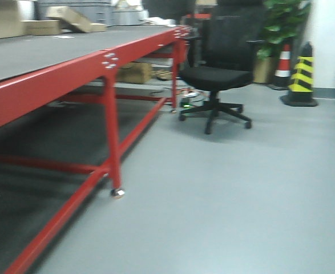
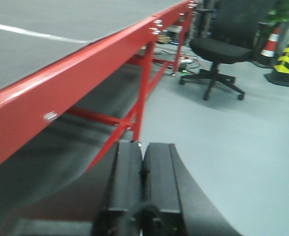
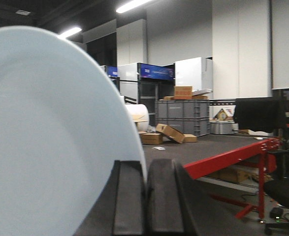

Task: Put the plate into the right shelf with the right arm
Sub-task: 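Drive the base to the steel shelf holding the plate upright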

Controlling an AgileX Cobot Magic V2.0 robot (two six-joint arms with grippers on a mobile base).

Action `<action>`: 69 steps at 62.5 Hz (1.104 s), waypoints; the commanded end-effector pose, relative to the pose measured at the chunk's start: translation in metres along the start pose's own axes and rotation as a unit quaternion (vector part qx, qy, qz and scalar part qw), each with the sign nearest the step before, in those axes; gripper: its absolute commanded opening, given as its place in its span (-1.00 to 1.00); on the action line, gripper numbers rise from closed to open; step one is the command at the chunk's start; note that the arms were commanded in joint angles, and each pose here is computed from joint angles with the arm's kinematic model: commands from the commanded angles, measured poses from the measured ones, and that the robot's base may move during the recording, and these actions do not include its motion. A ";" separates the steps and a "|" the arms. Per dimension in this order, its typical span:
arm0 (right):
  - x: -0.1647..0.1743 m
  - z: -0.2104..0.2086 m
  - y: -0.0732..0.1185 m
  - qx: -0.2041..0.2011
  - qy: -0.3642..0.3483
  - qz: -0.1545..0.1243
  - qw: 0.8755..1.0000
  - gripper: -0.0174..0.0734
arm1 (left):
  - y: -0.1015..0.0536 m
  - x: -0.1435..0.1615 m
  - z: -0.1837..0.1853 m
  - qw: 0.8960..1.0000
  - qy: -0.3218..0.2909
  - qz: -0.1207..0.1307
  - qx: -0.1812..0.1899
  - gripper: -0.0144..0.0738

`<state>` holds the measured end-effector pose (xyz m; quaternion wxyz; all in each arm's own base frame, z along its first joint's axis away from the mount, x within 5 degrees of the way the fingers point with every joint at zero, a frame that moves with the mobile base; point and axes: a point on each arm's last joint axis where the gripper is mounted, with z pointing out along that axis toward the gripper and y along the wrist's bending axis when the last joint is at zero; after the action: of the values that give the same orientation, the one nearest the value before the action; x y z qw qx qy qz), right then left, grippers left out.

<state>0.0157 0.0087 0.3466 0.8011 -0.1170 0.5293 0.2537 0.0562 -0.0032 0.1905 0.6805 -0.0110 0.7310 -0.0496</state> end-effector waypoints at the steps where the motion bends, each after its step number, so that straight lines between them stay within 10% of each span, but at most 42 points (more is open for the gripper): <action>1: -0.015 0.002 0.002 -0.007 -0.048 -0.006 0.999 -0.50 | -0.001 -0.005 0.000 0.999 -0.043 -0.003 0.005 -0.78; 69: -0.015 0.002 0.002 -0.007 -0.048 -0.006 0.999 -0.50 | -0.001 -0.005 0.000 0.999 -0.043 -0.003 0.005 -0.78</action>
<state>0.0157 0.0087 0.3466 0.8011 -0.1170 0.5293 0.2537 0.0562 -0.0032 0.1905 0.6805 -0.0110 0.7310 -0.0496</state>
